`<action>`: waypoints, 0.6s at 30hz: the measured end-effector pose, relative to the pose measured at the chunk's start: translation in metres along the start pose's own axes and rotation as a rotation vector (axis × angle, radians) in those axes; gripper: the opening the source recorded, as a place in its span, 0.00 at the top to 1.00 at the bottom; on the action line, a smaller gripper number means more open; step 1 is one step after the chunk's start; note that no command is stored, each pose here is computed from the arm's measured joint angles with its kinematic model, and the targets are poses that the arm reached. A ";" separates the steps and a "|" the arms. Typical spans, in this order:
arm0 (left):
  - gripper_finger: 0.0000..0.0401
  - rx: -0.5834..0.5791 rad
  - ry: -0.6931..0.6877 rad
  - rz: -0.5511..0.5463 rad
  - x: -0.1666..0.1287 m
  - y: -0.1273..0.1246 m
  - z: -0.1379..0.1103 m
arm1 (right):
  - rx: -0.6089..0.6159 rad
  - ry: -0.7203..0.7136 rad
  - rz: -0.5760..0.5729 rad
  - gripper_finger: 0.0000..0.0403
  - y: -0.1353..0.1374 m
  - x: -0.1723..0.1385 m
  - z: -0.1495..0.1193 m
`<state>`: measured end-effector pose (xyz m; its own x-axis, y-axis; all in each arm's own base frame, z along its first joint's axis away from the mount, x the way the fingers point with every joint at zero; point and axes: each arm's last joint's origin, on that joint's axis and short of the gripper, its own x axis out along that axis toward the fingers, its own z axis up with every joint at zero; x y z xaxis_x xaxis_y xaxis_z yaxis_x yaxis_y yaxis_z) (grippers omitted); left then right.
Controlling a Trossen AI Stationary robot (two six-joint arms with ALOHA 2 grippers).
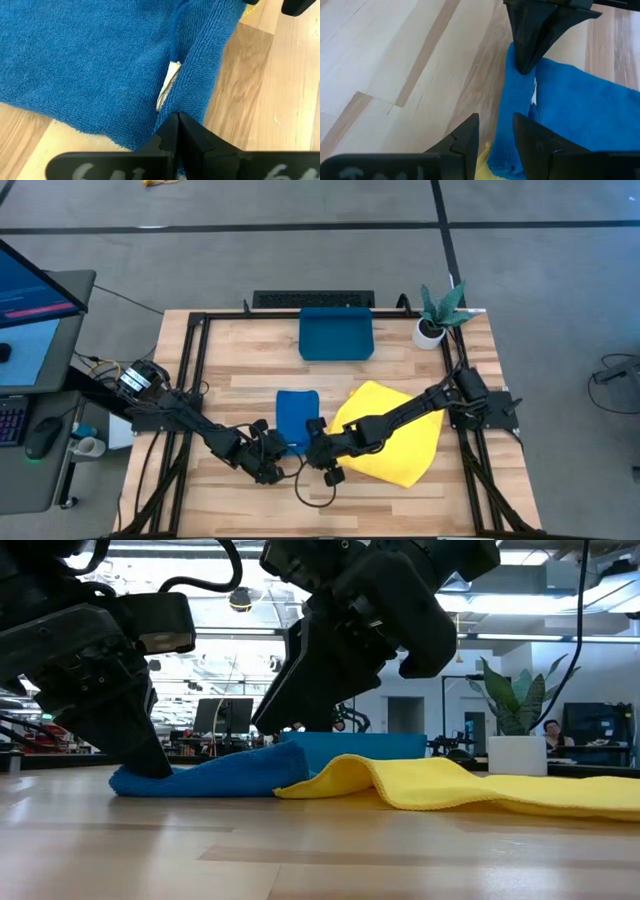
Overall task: Roll microfiber towels into tight, uniform cylinder then place into a basket
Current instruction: Roll the blue microfiber cloth
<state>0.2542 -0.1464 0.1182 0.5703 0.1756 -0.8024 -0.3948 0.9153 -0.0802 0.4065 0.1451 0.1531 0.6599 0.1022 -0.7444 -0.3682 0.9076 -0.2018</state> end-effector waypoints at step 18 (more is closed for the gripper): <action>1.00 0.006 0.007 0.002 0.000 0.000 0.000 | 0.052 0.048 -0.002 0.65 0.002 0.031 -0.017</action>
<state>0.2540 -0.1460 0.1181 0.5648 0.1750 -0.8065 -0.3912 0.9172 -0.0750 0.4149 0.1433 0.1191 0.6277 0.0822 -0.7741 -0.3321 0.9276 -0.1708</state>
